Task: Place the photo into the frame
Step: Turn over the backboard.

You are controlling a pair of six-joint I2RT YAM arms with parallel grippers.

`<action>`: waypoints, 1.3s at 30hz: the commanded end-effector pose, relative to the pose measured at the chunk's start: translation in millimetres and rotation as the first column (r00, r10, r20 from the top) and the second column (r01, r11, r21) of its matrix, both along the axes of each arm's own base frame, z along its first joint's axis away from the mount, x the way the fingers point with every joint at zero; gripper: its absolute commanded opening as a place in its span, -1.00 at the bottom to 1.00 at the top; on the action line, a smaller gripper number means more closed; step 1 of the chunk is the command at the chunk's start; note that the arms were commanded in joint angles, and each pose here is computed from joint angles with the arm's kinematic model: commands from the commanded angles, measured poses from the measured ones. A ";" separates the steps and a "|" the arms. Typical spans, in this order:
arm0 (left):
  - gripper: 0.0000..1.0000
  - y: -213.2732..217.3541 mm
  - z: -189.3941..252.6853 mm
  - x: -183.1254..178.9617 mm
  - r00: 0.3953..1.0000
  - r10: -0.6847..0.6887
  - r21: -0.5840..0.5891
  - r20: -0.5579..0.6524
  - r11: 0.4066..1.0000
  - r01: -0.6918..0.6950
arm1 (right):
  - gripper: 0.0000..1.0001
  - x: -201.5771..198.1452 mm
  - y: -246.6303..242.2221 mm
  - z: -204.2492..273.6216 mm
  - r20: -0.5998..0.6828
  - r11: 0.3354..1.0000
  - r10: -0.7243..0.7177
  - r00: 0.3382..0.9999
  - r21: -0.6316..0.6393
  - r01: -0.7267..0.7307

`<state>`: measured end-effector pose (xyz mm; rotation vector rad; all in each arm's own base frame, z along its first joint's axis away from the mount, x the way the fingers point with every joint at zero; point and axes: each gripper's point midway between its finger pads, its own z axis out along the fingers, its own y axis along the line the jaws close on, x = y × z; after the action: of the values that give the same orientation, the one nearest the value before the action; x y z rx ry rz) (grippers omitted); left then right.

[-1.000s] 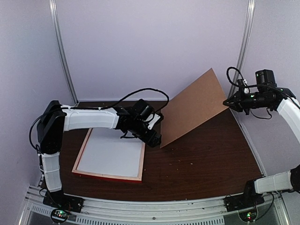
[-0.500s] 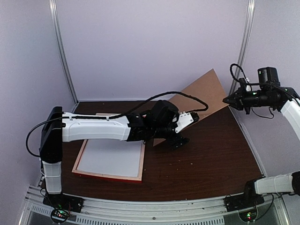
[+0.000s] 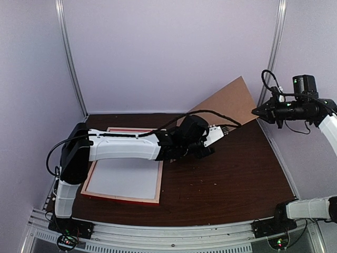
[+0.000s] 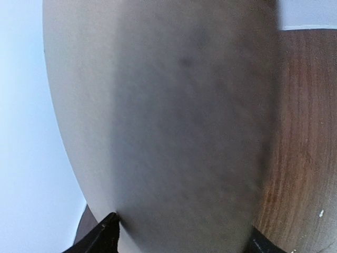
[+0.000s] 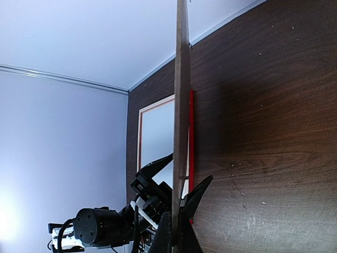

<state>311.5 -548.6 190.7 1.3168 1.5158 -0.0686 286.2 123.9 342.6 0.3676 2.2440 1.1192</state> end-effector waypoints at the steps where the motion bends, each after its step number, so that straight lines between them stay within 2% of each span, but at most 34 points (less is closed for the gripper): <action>1: 0.34 -6.6 30.5 19.0 0.991 0.063 -0.083 0.117 0.995 -0.054 | -1.00 -3.8 11.6 28.6 0.122 0.997 0.057 0.991 0.048 -0.063; 14: -0.41 -8.2 33.3 14.8 0.987 0.066 -0.078 0.147 0.995 -0.055 | -1.00 4.2 12.6 10.4 0.092 0.997 0.056 0.994 0.050 -0.061; 17: -0.49 -6.4 37.5 15.4 0.984 0.077 -0.080 0.163 0.995 -0.065 | -0.94 3.5 12.7 8.7 0.088 0.997 0.057 0.995 0.051 -0.061; 21: -0.66 -5.0 47.1 13.4 0.971 0.096 -0.073 0.221 0.994 -0.082 | -0.72 2.6 13.0 5.8 0.084 0.997 0.058 0.995 0.054 -0.062; 28: -1.00 0.8 62.4 13.3 0.940 0.137 -0.071 0.313 0.990 -0.121 | -0.08 2.8 13.0 2.1 0.077 0.997 0.056 0.995 0.055 -0.061; 36: -1.00 14.8 88.7 14.9 0.919 0.186 -0.112 0.349 0.981 -0.156 | 0.68 -5.8 1.8 36.7 0.158 0.998 0.051 0.986 -0.047 -0.044; 39: -1.00 18.3 99.9 14.3 0.913 0.194 -0.126 0.360 0.979 -0.158 | 0.89 -11.7 -7.1 62.1 0.220 0.995 0.036 0.975 -0.096 -0.015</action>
<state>324.9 -541.2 221.4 1.2064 1.3520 0.2339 282.7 127.6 365.5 0.2569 2.1893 1.1175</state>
